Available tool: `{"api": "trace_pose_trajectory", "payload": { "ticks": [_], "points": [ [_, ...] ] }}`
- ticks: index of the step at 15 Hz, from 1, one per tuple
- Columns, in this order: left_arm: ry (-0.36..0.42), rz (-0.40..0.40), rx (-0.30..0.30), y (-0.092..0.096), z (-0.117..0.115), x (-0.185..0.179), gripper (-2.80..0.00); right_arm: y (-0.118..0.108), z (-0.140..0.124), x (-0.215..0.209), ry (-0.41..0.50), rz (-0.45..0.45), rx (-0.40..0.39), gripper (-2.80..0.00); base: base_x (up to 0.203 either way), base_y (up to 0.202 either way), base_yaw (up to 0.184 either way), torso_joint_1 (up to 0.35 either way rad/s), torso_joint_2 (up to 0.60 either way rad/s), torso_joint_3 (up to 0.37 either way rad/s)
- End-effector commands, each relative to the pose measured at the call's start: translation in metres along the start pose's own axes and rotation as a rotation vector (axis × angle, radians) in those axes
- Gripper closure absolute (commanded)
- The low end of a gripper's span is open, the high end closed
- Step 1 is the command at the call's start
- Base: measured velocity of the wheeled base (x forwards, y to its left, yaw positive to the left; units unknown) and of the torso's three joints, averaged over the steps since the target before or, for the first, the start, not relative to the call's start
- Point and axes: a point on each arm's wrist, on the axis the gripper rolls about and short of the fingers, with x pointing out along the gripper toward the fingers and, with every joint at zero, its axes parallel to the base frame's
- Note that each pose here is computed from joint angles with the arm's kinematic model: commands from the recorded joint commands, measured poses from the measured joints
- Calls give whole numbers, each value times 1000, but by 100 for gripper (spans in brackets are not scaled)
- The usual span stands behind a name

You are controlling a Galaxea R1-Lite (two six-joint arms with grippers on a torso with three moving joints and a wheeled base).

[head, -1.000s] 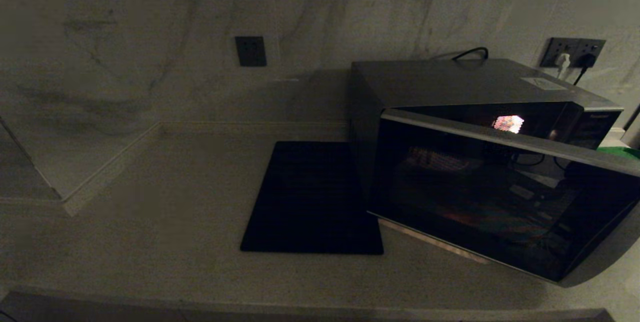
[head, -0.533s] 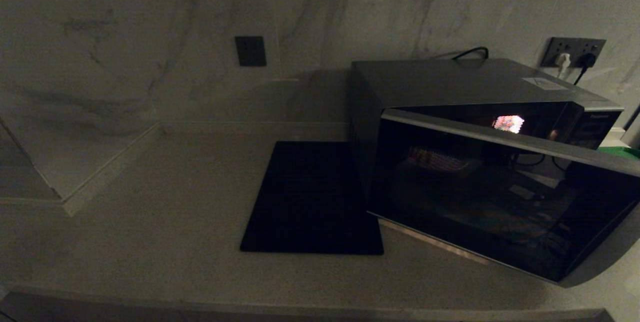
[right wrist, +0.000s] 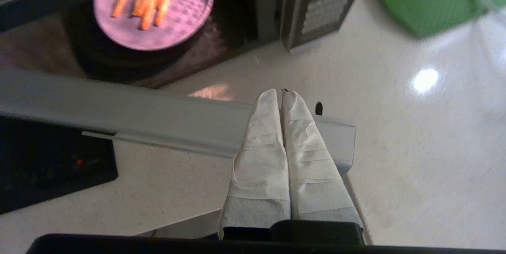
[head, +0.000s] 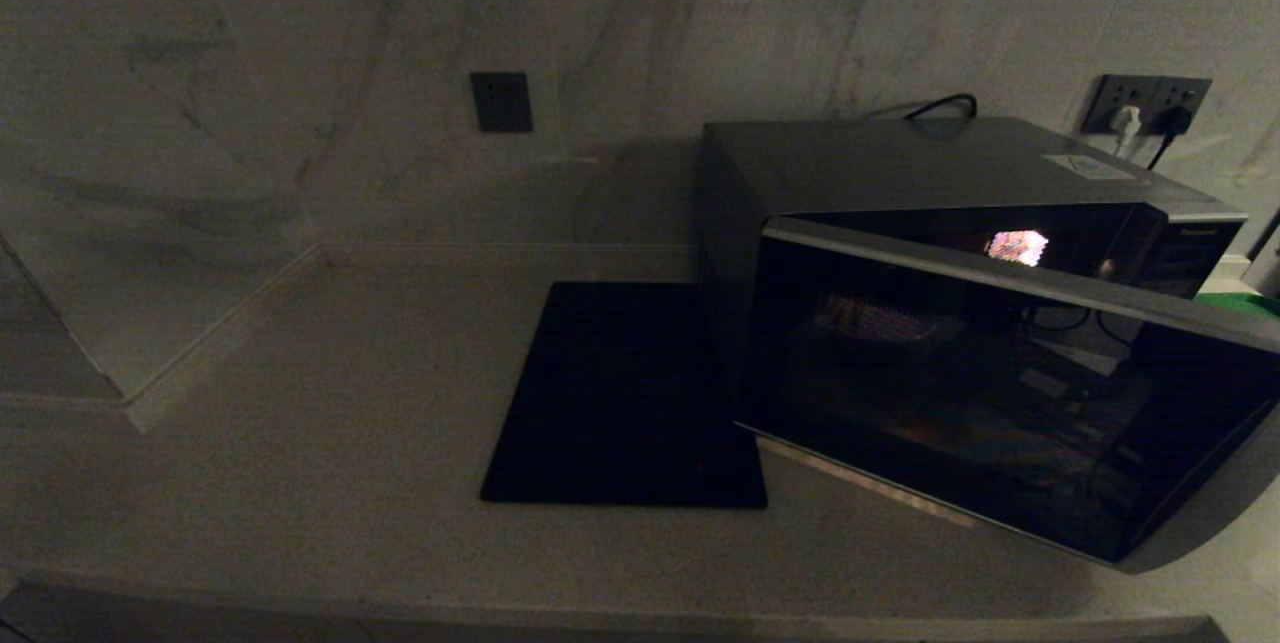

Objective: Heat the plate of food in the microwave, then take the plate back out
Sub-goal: Open the microwave oven

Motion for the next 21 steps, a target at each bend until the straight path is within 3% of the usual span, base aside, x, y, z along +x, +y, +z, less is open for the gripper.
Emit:
{"api": "trace_pose_trajectory", "payload": {
  "ticks": [1,6,12,21],
  "points": [
    [-2,0,-1,0,0,0,0,-6,1,22,53,-41,37,0,0,0,0,0,0,0],
    [-2,0,-1,0,0,0,0,-9,0,47,128,3,79,0,0,0,0,0,0,0],
    [-2,0,-1,0,0,0,0,-18,1,78,163,-15,117,0,0,0,0,0,0,0],
    [-2,0,-1,0,0,0,0,-24,-11,64,179,7,92,0,0,0,0,0,0,0]
  ]
}}
